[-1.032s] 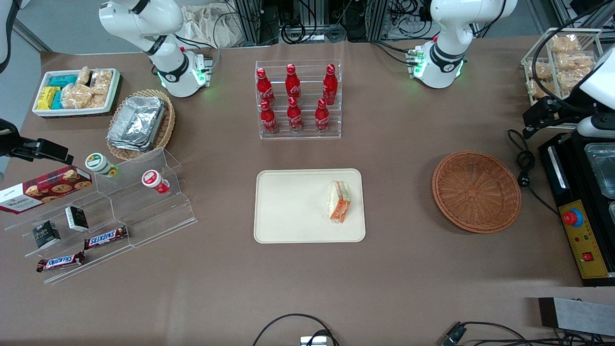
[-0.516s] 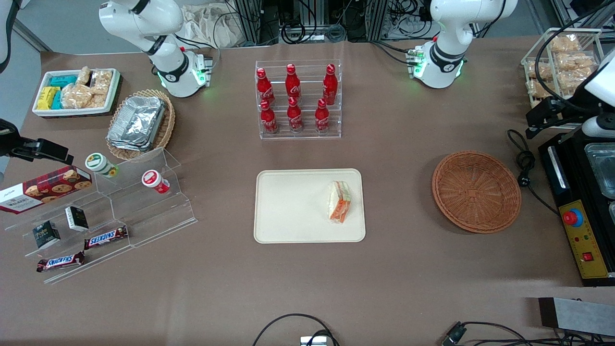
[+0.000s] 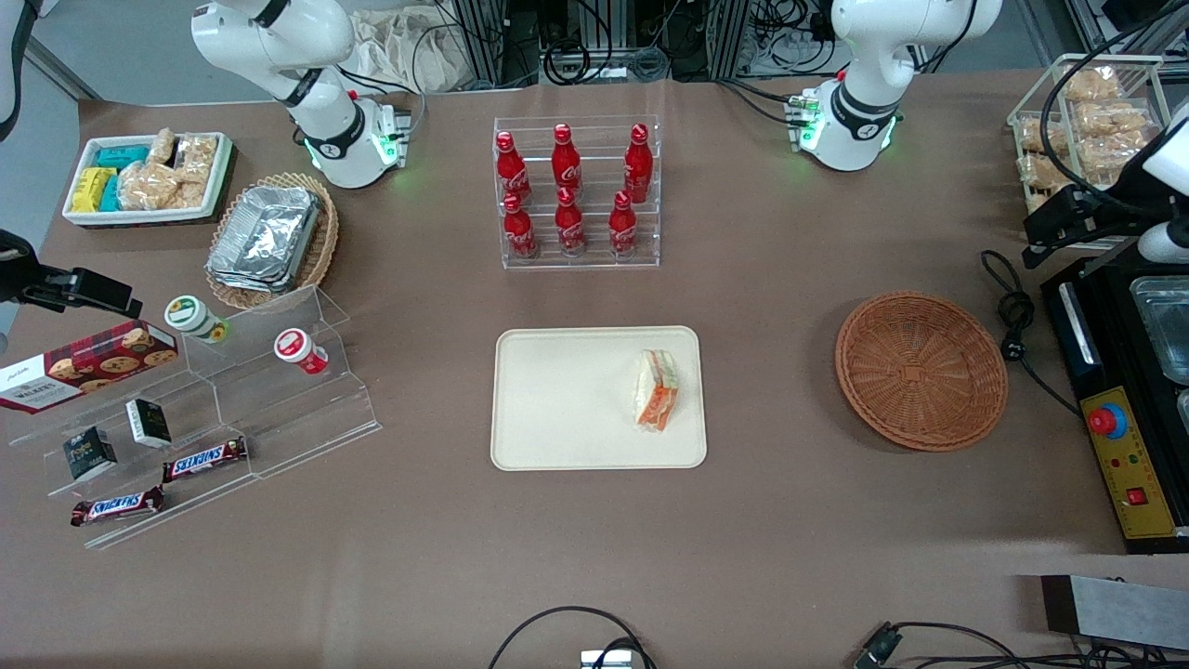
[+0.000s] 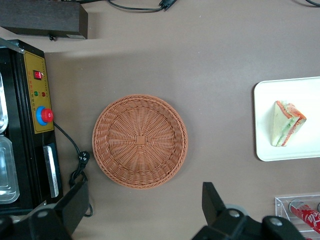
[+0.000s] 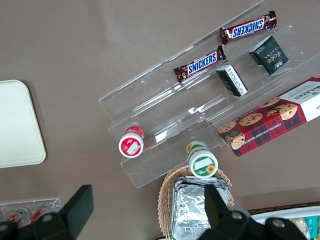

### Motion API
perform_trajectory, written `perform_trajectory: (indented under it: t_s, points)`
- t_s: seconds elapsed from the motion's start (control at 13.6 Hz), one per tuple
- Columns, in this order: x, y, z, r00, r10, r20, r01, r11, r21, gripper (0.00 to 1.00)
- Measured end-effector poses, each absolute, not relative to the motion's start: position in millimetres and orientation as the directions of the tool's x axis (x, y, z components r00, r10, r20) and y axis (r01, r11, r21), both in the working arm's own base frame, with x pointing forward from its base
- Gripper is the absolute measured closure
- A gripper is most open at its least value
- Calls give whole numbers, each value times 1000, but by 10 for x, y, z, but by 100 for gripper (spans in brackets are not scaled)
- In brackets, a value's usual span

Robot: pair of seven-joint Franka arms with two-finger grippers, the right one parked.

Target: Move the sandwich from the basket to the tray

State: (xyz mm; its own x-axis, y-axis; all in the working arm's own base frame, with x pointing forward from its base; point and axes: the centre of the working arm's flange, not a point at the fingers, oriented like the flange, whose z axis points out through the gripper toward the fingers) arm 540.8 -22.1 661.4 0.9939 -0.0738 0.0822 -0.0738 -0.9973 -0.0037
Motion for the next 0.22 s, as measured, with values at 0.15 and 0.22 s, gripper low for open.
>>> perform_trajectory:
  t_s: [0.15,0.22]
  points:
    - [5405,-219,6619,994,-73,81,-73,-997,-4,0]
    - [5404,-218,6622,994,-73,81,-73,-997,-4,0]
